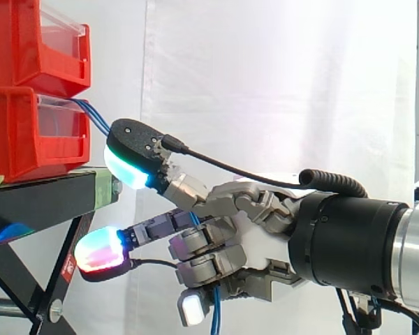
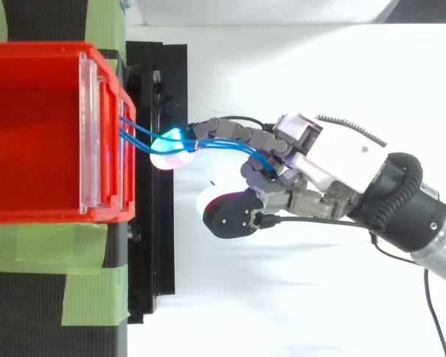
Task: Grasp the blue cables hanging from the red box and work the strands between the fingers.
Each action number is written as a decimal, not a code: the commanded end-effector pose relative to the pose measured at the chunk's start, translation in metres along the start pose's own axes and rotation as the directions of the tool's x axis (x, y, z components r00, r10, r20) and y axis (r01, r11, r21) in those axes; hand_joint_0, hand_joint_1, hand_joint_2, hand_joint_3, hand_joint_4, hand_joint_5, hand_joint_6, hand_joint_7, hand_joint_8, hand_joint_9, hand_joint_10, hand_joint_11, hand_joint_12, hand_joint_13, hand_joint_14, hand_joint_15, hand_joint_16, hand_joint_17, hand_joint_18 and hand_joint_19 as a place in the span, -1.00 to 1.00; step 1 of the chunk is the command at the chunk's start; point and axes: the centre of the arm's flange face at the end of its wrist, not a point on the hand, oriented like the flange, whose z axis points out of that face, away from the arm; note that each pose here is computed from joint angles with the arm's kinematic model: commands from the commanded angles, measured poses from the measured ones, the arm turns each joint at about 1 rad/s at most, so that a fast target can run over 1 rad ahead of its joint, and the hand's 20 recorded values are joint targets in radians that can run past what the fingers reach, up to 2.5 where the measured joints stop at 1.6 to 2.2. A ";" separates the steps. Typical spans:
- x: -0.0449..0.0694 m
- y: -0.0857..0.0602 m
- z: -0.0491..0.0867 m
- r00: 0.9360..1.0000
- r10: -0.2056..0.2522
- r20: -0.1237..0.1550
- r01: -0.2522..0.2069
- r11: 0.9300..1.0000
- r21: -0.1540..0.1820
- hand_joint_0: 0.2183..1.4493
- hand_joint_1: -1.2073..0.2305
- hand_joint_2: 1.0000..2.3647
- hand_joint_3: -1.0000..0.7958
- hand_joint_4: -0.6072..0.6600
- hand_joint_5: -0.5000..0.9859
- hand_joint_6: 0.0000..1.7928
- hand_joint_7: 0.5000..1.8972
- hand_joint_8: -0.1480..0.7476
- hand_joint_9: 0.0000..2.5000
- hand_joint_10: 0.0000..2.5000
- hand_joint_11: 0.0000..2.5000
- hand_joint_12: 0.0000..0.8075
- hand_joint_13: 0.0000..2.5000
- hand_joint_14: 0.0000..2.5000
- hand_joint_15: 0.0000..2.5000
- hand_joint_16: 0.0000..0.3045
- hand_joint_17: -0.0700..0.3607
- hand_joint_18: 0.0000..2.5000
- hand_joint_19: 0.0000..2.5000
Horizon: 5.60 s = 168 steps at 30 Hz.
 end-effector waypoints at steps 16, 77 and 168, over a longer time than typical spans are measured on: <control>0.000 0.000 -0.001 1.000 -0.001 -0.002 0.001 1.000 0.001 -0.16 -0.01 -1.00 -1.00 0.57 -0.10 -0.99 -0.60 0.46 0.31 1.00 1.00 0.80 0.58 1.00 0.43 0.70 0.23 1.00 -0.51; -0.008 0.008 -0.003 0.995 0.092 0.047 -0.093 0.995 0.032 -0.16 -0.04 -1.00 -1.00 0.51 -0.10 -0.99 -0.27 0.46 0.31 1.00 1.00 0.80 0.58 1.00 0.43 0.70 0.23 1.00 -0.51; -0.042 0.084 -0.001 0.973 0.145 0.181 -0.145 0.989 -0.013 -0.01 -0.33 -0.99 -0.76 0.34 -0.22 -0.35 -0.08 0.46 0.31 1.00 1.00 0.80 0.58 1.00 0.43 0.70 0.23 1.00 -0.51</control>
